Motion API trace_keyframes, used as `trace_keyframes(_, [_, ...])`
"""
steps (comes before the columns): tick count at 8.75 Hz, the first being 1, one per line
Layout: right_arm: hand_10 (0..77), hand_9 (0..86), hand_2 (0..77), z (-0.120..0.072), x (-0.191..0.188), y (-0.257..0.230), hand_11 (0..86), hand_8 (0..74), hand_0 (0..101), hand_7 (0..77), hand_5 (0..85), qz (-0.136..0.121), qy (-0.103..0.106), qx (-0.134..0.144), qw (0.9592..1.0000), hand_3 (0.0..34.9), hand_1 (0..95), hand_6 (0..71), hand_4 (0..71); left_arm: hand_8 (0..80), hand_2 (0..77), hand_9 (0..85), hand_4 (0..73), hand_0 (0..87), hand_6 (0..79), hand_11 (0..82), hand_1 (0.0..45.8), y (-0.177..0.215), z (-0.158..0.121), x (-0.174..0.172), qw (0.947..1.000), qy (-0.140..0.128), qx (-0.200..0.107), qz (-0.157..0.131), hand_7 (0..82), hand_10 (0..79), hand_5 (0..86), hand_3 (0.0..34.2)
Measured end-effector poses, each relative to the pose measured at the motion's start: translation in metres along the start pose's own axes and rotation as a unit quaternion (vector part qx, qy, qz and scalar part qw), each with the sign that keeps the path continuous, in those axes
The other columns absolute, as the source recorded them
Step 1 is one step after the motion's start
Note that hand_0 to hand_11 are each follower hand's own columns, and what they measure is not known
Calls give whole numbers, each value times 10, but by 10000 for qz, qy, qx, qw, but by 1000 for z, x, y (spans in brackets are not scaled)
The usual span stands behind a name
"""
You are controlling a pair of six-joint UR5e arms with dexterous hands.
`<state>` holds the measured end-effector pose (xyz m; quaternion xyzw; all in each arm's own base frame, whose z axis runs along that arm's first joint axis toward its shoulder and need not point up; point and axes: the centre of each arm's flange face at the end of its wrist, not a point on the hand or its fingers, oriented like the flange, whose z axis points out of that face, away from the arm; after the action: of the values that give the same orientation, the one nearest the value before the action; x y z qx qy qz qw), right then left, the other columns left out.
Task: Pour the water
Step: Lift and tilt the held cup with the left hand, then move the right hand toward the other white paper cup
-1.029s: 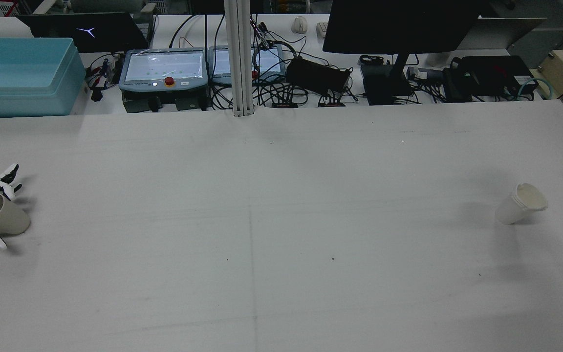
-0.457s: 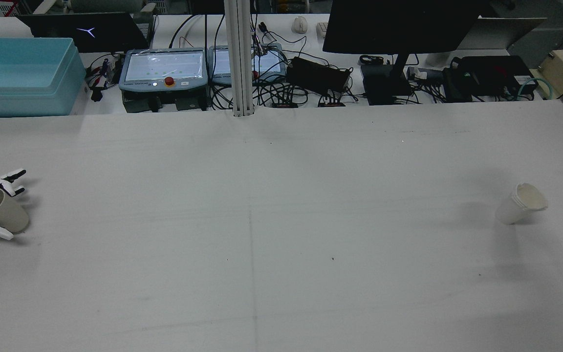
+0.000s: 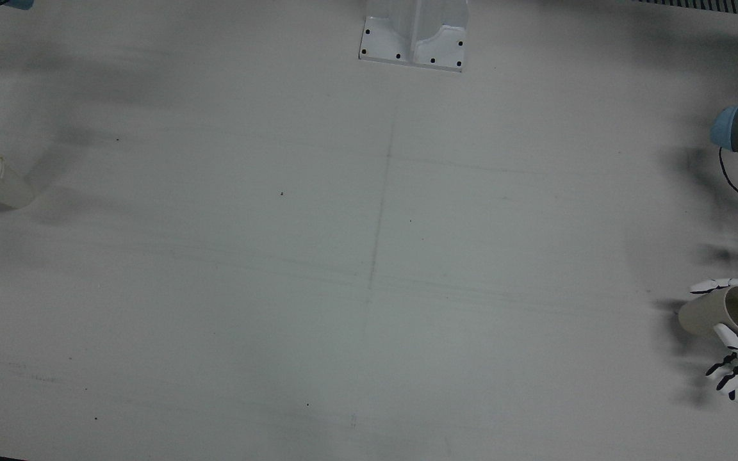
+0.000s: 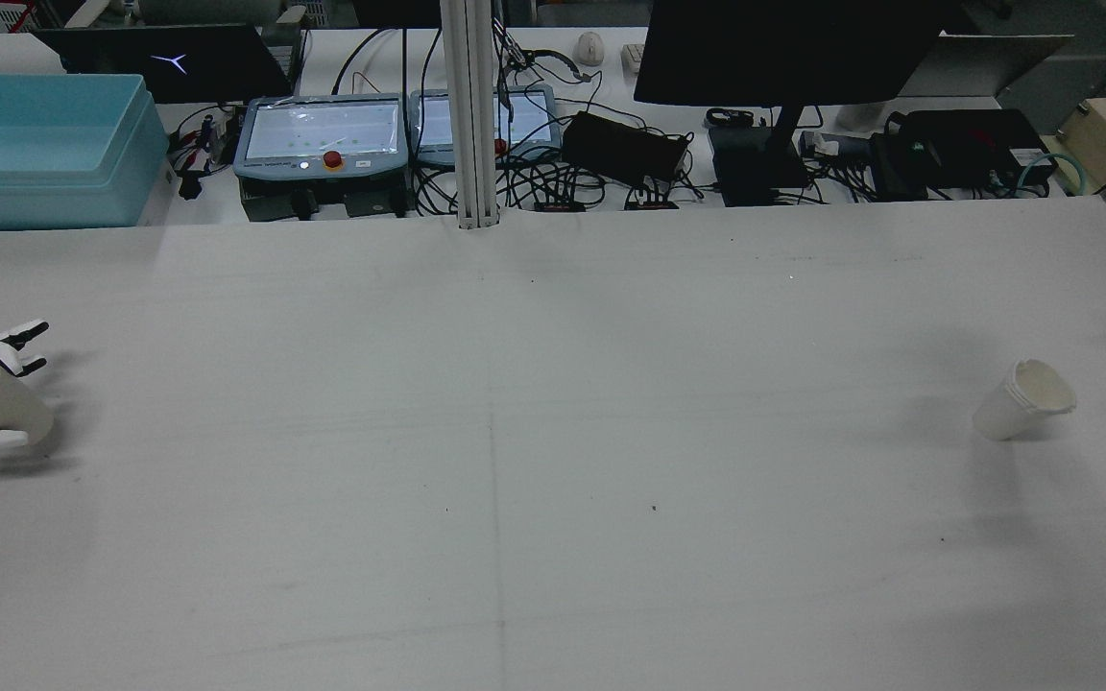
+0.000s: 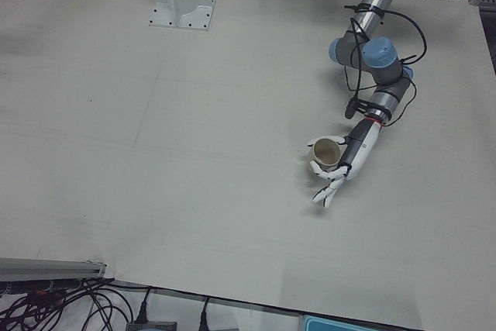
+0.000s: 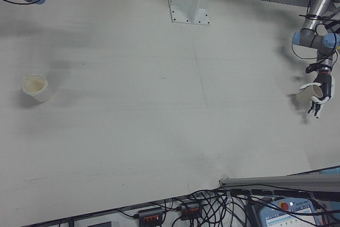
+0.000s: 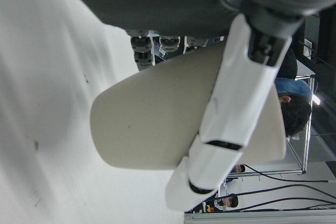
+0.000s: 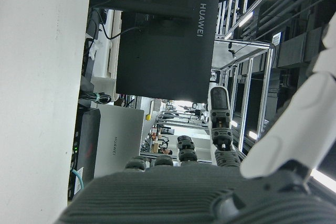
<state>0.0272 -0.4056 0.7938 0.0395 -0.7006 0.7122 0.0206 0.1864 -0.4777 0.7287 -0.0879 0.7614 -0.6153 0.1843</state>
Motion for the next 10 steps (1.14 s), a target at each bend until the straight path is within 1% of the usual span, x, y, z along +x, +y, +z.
trace_keyframes(1, [11,5,120,-1,-5,-1,16,5,402,120,267,-174,-49,-20,9998,9,65,27,147,49,191,5,425,803,131,158,300,9,-5,4,10000,6,-16,-34,104,82,453,0])
trace_keyframes(2, [11,5,120,-2,-14,-1,16,5,402,125,267,-431,-174,-38,9989,9,65,44,164,49,218,5,425,804,131,158,300,19,-9,8,10000,4,-34,-58,104,82,453,0])
trace_keyframes(3, [38,5,87,-3,-20,-3,76,5,456,55,153,-630,-266,-32,9977,10,98,5,109,49,229,5,425,804,131,158,295,23,-14,11,10000,-8,-36,-65,104,82,453,0])
trace_keyframes(4, [38,5,87,-6,-22,-12,76,5,456,55,153,-811,-327,41,9962,10,98,5,109,60,240,11,425,806,131,158,289,26,-19,14,10000,-11,-29,-63,104,82,453,0])
trace_keyframes(5, [38,5,87,-6,-22,-29,76,5,456,55,153,-871,-395,72,9954,10,98,5,109,60,245,11,425,804,131,158,289,27,-22,17,10000,-26,-29,-63,104,82,453,0])
trace_keyframes(6, [44,5,44,-2,-18,-44,76,16,449,49,136,-783,-435,37,9960,10,98,5,76,60,245,11,425,804,131,158,289,30,-23,19,10000,-43,-24,-61,104,82,453,0])
trace_keyframes(7, [55,5,71,8,-8,-52,87,16,420,16,115,-596,-411,-15,9974,11,76,5,49,60,245,11,425,804,131,158,289,32,-23,20,10000,-48,-15,-58,114,82,453,0])
trace_keyframes(8, [55,5,71,20,5,-54,87,16,420,16,115,-395,-331,-70,9986,11,76,5,49,60,245,11,425,804,142,158,289,35,-23,21,10000,-49,-12,-59,114,82,458,0])
trace_keyframes(9, [55,5,71,29,20,-53,87,16,425,60,164,-263,-207,-117,9994,10,76,5,82,60,245,22,425,804,142,169,289,38,-23,22,10000,-52,-7,-62,120,93,458,0])
trace_keyframes(10, [71,5,82,29,32,-54,109,27,427,55,164,-238,-62,-125,9996,11,76,5,82,60,245,22,425,803,142,169,289,38,-27,24,10000,-56,15,-66,120,93,458,0])
